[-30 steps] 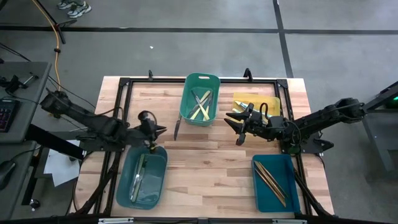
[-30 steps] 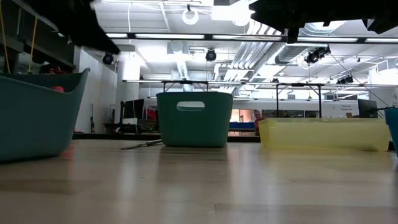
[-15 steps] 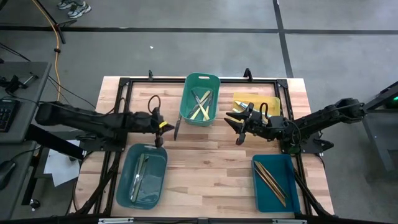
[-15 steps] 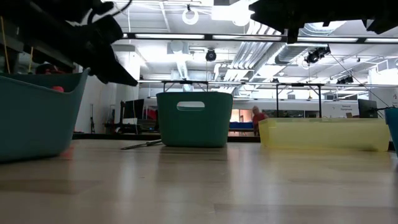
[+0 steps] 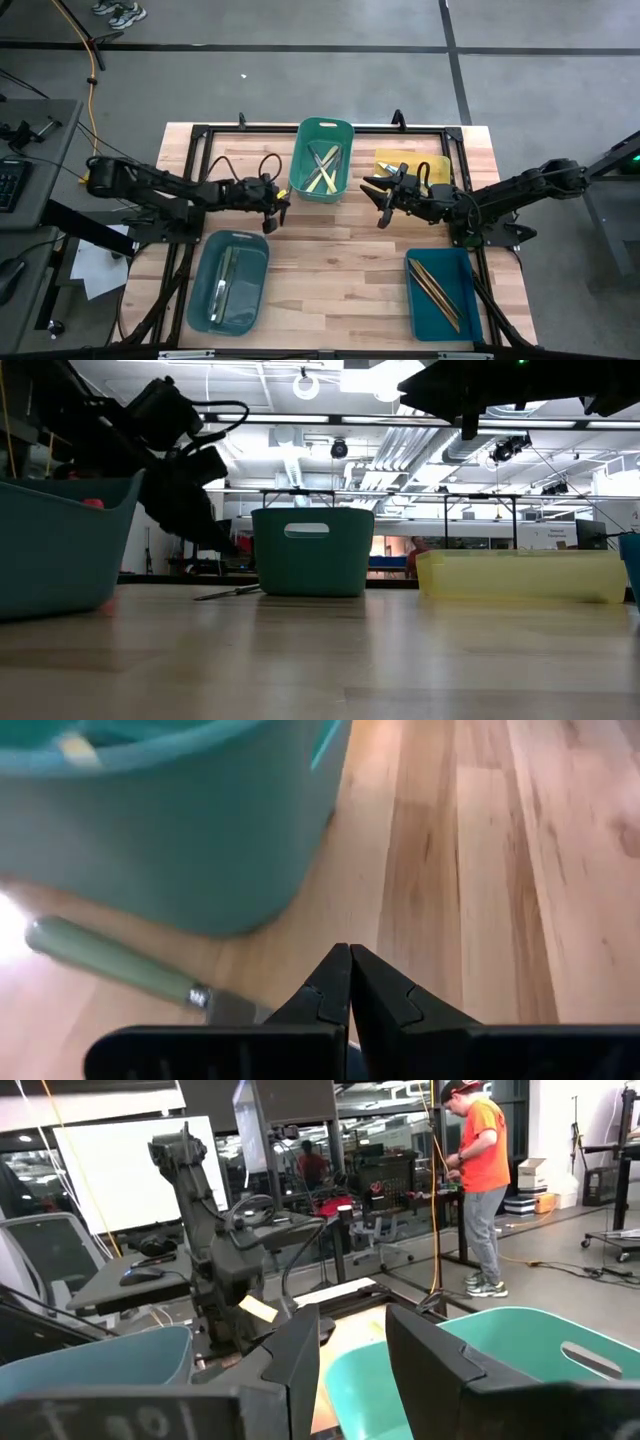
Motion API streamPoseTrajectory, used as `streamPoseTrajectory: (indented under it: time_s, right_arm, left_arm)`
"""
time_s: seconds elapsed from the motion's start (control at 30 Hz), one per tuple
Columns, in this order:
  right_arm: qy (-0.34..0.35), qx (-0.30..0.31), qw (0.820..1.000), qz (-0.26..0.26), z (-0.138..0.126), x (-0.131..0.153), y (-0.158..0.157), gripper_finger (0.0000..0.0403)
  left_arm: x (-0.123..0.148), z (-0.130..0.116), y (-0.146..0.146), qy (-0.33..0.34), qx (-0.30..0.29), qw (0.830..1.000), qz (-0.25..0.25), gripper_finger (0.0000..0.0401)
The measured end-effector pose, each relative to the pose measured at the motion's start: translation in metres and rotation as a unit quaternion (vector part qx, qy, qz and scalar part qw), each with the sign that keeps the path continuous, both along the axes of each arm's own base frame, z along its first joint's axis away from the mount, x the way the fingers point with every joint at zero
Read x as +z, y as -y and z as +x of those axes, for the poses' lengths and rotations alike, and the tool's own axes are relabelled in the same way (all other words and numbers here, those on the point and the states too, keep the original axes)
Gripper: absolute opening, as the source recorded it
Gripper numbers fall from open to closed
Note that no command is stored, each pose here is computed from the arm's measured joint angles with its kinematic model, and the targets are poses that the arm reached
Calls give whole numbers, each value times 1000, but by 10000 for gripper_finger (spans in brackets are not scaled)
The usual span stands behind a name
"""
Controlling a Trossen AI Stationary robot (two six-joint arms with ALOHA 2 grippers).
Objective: Sort silverware by color (type)
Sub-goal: Put the green knife into the left blue bin
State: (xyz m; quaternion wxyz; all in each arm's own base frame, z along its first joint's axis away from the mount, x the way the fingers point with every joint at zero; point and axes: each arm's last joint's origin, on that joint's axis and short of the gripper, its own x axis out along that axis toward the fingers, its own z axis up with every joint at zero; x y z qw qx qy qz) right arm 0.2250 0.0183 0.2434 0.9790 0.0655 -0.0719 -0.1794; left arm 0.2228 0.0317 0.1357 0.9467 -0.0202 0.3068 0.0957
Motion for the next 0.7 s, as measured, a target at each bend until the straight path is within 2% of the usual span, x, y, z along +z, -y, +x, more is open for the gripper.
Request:
streamPoseTrajectory:
  time_s: [0.17,0.4,0.7]
  right_arm:
    - [-4,-1,1000,-9,0,0,0,114]
    - [-5,1,1000,-9,0,0,0,114]
    - [-2,2,1000,-2,0,0,0,114]
  left_arm:
    - [-3,2,-4,10,30,999,-31,0]
    - [-8,-2,-9,-6,81,991,-108,0]
    - [-22,-1,-9,-40,87,989,-108,0]
